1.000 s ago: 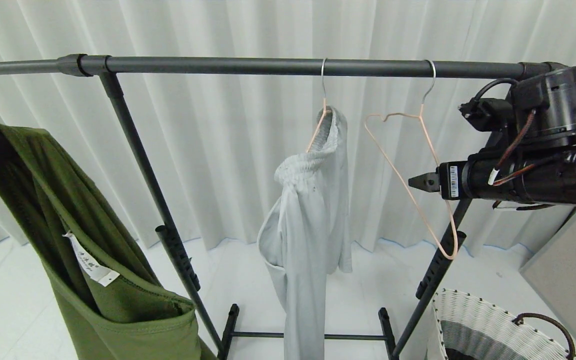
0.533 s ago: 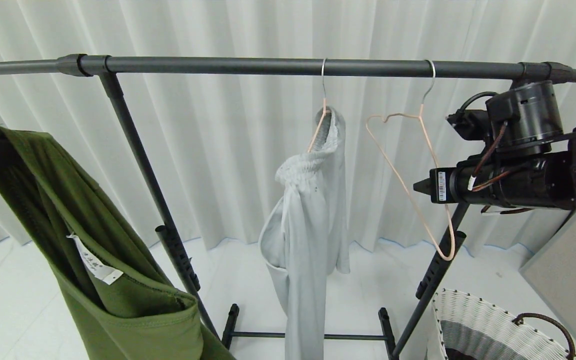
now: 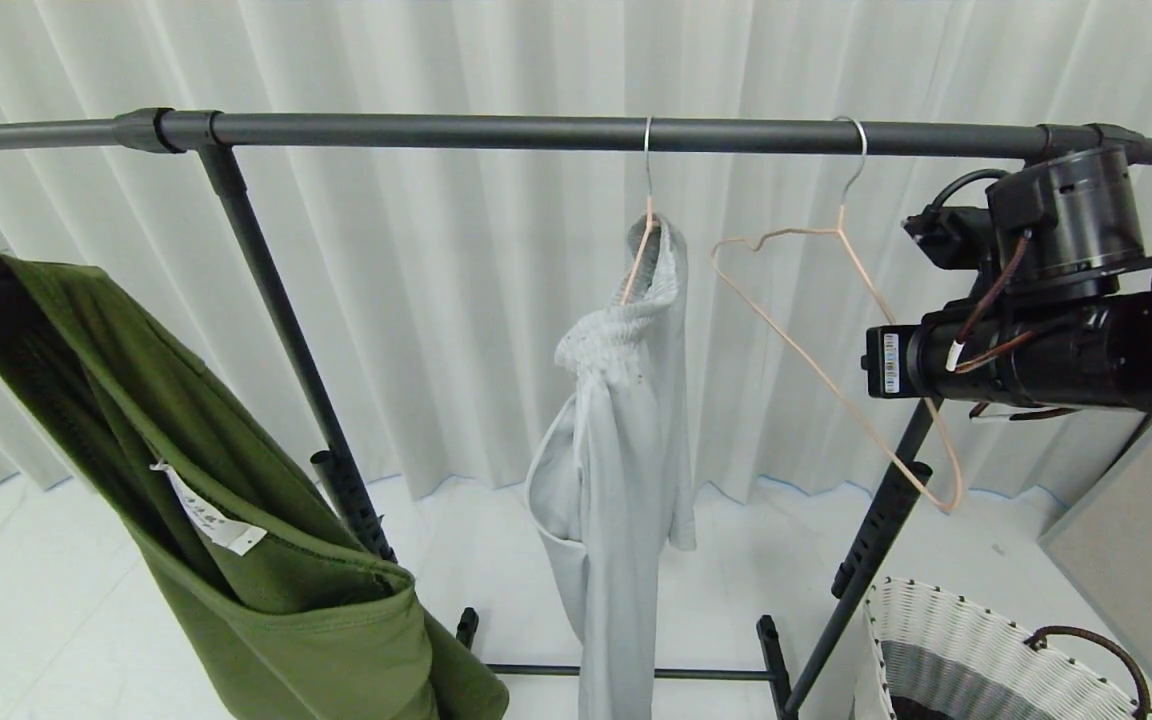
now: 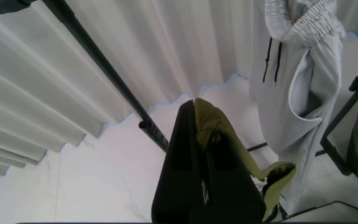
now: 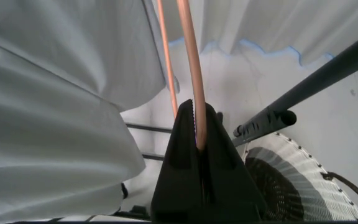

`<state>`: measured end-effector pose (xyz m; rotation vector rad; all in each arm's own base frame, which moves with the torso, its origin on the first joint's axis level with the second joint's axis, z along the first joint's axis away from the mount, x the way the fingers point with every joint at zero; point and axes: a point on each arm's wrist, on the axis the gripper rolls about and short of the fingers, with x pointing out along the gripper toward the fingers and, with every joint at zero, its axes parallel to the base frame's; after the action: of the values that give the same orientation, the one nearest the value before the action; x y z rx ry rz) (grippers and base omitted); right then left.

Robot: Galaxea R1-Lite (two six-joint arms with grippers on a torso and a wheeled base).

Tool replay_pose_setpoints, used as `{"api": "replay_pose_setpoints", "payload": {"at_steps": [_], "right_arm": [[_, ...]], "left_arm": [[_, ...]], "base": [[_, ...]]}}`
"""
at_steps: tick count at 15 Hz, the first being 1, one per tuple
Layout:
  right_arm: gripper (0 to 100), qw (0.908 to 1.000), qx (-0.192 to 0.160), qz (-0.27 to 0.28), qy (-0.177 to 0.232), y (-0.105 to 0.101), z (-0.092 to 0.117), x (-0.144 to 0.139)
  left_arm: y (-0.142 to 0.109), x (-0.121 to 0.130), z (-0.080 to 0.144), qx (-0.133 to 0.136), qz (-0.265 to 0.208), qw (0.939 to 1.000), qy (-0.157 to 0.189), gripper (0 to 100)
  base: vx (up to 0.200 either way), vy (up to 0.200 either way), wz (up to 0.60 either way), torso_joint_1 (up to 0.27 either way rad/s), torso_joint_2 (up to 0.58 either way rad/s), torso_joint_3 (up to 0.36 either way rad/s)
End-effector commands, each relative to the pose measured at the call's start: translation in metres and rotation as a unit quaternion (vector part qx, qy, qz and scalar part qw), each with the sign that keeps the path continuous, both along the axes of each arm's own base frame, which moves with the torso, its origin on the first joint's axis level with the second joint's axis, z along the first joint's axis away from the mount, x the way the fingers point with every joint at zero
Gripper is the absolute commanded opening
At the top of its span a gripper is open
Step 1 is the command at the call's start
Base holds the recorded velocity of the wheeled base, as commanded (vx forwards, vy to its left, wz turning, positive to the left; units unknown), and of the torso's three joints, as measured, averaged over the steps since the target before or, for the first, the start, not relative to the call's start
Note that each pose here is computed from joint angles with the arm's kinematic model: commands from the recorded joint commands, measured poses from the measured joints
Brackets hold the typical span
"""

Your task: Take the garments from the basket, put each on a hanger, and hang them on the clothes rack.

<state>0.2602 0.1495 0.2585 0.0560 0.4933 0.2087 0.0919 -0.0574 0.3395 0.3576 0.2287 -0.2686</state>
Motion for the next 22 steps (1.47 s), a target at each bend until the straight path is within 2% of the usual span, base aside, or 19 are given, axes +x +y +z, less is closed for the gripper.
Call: {"api": "replay_pose_setpoints", "payload": {"at_steps": [1,3,7,11,16,22], "right_arm": [[0,0.9999,0.007,0.000,-0.013,-0.003,0.008,-0.006],[0,0.9992,0.013,-0.001,-0.038,-0.008,0.023,-0.022],[0,0.9972,0.029,0.016,-0.067,-0.011,0.040,-0.047],[0,0.9955,0.008,0.009,-0.094,-0.012,0.050,-0.063],[0,0.9943,0.014,0.033,-0.100,-0.014,0.052,-0.084],[0,0.9920,0.022,0.071,-0.102,-0.016,0.048,-0.109]], "left_arm": [[0.000,0.000,0.000,0.000,0.000,1.0000,0.000,0],[0.000,0.000,0.000,0.000,0.000,1.0000,0.000,0],[0.004,-0.006,0.000,0.005,-0.002,1.0000,-0.008,0],[0.006,-0.008,-0.003,0.019,-0.005,0.9998,-0.009,0],[0.007,-0.010,-0.006,0.033,-0.009,0.9994,-0.010,0],[0.008,-0.011,-0.006,0.033,-0.009,0.9994,-0.010,0]], "base": [[0.000,0.000,0.00,0.000,0.00,0.000],[0.000,0.000,0.00,0.000,0.00,0.000],[0.000,0.000,0.00,0.000,0.00,0.000],[0.000,0.000,0.00,0.000,0.00,0.000],[-0.200,0.000,0.00,0.001,0.00,0.001],[-0.200,0.000,0.00,-0.002,0.00,0.002]]}}
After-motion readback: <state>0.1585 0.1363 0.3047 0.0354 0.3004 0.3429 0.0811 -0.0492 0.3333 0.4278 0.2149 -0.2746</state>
